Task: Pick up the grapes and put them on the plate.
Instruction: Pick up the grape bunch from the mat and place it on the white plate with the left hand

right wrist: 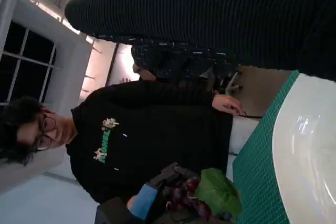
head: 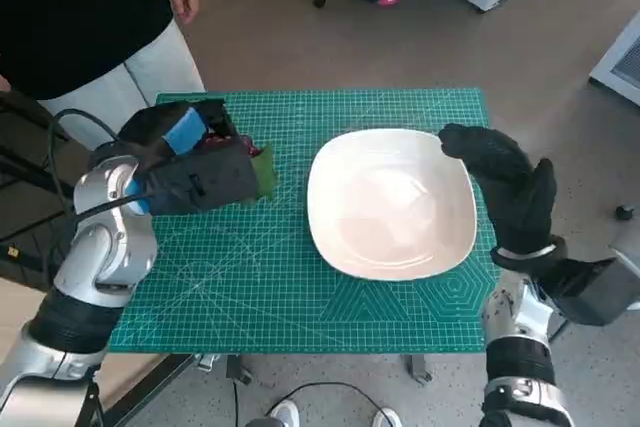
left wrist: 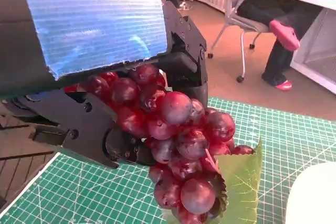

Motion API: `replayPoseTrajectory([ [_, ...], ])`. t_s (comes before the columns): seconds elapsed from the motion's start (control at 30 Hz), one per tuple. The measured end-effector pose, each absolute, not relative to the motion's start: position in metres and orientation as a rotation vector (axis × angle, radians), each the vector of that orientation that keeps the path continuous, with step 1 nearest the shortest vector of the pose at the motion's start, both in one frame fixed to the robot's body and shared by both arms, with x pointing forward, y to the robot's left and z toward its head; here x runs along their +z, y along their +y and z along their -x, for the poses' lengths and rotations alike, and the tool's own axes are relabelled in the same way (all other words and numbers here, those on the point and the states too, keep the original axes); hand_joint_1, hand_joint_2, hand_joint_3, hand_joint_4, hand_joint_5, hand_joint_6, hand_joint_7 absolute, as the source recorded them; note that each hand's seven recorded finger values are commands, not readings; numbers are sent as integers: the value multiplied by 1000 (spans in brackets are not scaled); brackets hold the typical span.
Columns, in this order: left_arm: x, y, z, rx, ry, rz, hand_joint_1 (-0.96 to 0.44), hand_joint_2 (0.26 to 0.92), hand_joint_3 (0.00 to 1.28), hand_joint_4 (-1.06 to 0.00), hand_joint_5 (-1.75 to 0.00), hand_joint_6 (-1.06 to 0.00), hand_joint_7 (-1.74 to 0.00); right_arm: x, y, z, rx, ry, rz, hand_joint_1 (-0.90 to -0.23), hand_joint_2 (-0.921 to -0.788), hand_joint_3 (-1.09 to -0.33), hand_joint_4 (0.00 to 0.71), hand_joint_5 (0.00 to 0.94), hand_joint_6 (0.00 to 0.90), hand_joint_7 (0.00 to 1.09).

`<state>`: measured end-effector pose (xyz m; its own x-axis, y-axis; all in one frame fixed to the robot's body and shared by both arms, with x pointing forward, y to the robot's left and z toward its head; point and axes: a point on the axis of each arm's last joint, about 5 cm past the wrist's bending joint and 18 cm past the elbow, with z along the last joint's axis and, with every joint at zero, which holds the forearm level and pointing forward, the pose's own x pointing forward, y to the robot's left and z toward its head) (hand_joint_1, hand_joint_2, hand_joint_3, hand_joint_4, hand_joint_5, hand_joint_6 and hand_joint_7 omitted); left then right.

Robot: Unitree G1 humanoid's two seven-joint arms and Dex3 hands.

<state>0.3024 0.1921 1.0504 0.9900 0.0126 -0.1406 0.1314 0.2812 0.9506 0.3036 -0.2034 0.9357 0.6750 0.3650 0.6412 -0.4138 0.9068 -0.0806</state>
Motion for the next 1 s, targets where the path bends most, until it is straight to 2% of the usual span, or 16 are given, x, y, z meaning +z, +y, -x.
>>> replayPoseTrajectory([
  [0.17,1049,186,-304,-101,127,-1276,1,921,133,-590,-1300,-575,-1177,936,-205,-303,435,-705,-70,-381,-921,-525,542,2,503,2],
  [0.43,1054,165,-307,-137,81,-1291,0,921,145,-510,-1320,-627,-1183,937,-206,-303,432,-706,-68,-380,-921,-524,543,1,503,2],
  [0.6,1063,145,-312,-168,36,-1297,1,921,107,-582,-1391,-669,-994,937,-207,-303,432,-706,-67,-379,-921,-524,545,2,504,2],
  [0.73,1069,130,-316,-200,-7,-1295,2,918,78,-633,-1381,-703,-918,937,-207,-303,432,-707,-67,-378,-921,-521,549,4,506,3],
  [1.0,1072,103,-323,-278,-90,-1285,1,920,74,-644,-1214,-648,-1153,939,-209,-303,428,-714,-64,-377,-921,-514,552,4,509,4],
])
